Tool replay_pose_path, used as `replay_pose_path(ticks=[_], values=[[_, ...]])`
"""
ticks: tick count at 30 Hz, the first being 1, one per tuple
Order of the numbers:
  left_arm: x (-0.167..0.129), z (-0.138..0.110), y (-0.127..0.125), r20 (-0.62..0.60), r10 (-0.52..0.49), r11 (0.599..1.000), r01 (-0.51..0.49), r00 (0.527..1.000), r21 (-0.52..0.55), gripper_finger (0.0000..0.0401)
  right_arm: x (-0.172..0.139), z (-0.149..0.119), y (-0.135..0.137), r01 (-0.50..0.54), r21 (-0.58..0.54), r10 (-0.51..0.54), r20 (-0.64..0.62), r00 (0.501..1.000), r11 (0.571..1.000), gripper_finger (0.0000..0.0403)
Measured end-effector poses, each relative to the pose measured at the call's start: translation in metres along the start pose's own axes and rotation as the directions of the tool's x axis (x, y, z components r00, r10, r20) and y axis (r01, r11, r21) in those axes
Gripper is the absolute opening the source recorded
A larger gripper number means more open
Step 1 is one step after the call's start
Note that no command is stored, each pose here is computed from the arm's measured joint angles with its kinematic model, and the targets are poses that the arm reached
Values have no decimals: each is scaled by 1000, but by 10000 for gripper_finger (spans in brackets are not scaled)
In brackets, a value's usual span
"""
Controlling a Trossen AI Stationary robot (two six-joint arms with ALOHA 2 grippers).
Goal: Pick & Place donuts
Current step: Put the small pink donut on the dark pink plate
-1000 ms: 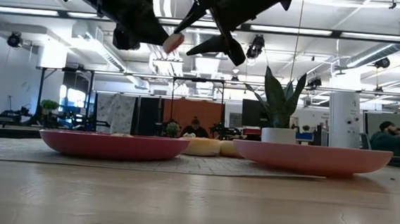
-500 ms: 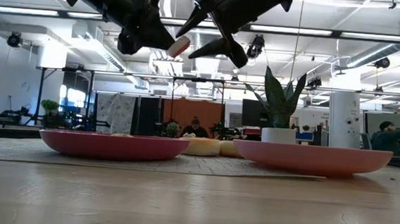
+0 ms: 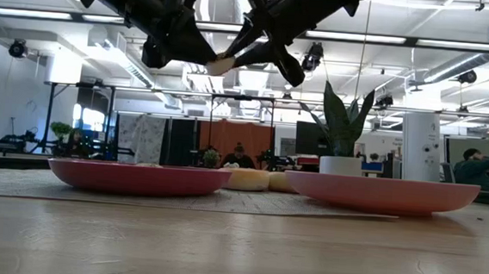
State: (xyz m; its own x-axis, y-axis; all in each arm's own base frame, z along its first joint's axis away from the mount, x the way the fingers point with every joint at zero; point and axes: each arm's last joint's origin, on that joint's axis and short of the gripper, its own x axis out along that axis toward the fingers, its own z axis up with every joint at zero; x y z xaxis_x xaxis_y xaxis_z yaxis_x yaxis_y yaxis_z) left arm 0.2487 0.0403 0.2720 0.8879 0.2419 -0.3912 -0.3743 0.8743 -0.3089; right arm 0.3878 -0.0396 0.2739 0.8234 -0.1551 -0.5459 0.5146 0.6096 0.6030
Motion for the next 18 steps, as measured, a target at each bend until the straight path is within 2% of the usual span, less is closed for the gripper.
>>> replay_pose_path(ticks=[4,7,11,14,18], values=[[0,-5,2,-51,24,1000,-25,998,-16,93,0,-2,2,-3,-47,3,1,1000,999,16],[-5,-18,7,-201,53,997,-64,978,-45,129,-1,-9,6,13,-118,-14,-8,1000,993,15],[-24,-33,9,-348,83,993,-105,934,-46,150,-3,-26,11,51,-243,-65,-51,997,969,14],[-43,-37,5,-362,61,995,-87,930,-58,151,0,-41,15,61,-310,-91,-82,992,949,14],[-67,-41,2,-322,0,989,-49,947,-142,151,13,-58,16,58,-341,-105,-119,987,938,13]])
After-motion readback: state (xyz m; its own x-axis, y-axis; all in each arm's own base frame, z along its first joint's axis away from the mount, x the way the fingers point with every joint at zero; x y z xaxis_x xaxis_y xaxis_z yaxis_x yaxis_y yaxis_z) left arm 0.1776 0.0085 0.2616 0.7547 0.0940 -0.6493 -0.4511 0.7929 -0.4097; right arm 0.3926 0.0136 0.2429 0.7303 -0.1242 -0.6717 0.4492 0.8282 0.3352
